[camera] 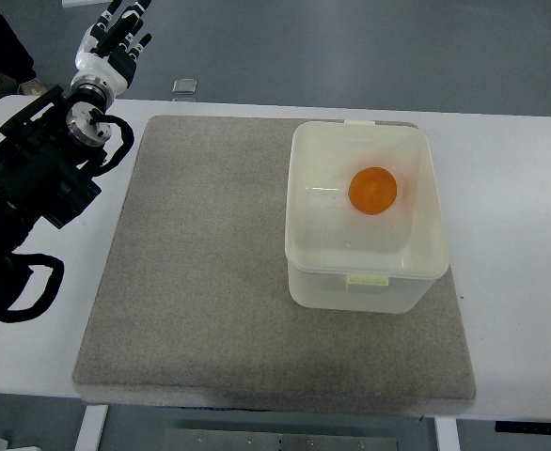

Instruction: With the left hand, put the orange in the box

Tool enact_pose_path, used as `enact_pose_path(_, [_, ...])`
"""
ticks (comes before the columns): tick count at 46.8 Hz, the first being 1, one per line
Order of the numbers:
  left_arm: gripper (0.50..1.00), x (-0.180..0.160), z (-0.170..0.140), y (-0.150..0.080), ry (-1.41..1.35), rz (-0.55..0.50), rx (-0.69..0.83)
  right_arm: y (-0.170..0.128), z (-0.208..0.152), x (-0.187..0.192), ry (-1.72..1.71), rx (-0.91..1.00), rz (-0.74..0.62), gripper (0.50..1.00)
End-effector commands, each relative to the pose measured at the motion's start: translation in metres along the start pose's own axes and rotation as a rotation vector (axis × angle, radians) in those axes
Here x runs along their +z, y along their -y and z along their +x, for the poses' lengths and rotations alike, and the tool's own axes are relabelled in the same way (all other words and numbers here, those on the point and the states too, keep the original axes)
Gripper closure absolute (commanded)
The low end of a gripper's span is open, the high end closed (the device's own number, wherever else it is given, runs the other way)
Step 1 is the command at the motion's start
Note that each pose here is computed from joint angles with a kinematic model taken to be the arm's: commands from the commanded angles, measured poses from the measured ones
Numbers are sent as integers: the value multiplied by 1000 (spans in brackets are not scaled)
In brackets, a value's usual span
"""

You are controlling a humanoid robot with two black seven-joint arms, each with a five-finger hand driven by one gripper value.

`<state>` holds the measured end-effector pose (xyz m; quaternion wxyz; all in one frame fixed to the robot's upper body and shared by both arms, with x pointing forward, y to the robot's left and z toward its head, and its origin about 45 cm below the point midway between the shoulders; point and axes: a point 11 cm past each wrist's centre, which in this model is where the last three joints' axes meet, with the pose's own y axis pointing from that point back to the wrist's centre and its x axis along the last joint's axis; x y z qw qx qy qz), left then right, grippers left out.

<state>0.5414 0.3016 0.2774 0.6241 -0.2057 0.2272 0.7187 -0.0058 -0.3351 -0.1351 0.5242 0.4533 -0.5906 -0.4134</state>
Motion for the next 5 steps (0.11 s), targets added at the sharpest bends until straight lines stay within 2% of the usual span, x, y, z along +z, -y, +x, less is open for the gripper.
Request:
enact_pose_path(1, [542, 0, 1, 0, 2, -4, 1, 0, 0, 0, -1, 0, 0, 556])
enact_pose_path(5, [542, 1, 1, 0, 1, -8, 1, 0, 0, 3, 3, -1, -7, 556])
